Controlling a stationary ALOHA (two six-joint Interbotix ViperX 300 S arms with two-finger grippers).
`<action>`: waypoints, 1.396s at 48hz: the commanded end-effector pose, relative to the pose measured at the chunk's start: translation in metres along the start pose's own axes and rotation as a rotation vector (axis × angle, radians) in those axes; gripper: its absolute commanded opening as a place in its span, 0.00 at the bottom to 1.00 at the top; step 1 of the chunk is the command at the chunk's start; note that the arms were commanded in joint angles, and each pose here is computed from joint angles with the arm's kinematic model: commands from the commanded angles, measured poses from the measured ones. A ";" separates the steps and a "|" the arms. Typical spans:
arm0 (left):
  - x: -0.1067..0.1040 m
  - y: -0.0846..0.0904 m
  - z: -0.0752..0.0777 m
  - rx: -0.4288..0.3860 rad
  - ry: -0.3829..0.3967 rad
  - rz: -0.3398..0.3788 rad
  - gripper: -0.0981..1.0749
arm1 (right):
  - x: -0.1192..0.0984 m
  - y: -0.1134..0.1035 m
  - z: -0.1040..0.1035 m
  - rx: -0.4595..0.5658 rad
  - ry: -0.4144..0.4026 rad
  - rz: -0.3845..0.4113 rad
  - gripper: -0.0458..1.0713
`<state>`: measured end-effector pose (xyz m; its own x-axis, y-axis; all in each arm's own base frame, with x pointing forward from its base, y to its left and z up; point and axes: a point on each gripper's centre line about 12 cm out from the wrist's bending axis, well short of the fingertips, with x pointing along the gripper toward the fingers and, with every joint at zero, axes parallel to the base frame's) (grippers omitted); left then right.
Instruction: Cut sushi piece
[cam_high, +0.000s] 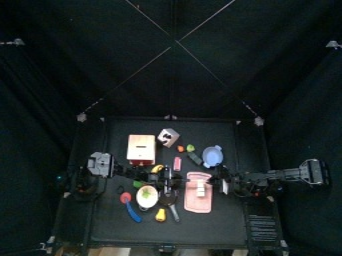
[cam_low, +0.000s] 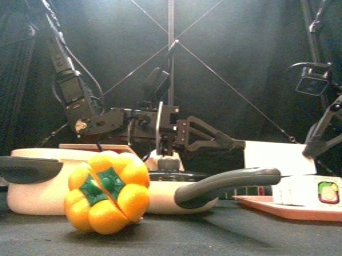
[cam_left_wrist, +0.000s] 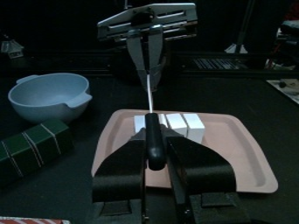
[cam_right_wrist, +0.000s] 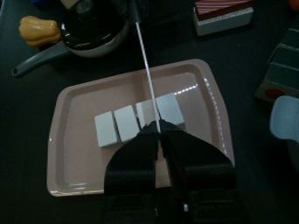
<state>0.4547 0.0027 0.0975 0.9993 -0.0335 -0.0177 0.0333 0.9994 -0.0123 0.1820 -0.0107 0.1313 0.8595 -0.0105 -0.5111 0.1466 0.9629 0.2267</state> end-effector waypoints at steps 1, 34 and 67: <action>0.004 -0.004 0.008 0.002 -0.026 -0.009 0.45 | 0.001 0.000 0.004 0.008 -0.009 -0.002 0.43; 0.003 -0.004 -0.001 -0.003 0.040 -0.005 0.45 | 0.011 -0.005 0.004 0.039 0.088 -0.062 0.42; 0.003 -0.002 -0.013 -0.013 0.142 0.015 0.45 | 0.029 -0.008 0.000 0.064 0.169 -0.084 0.42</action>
<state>0.4536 0.0035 0.0774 0.9846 -0.0138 -0.1742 0.0093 0.9996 -0.0264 0.2009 -0.0171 0.1104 0.7390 -0.0353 -0.6728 0.2468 0.9434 0.2216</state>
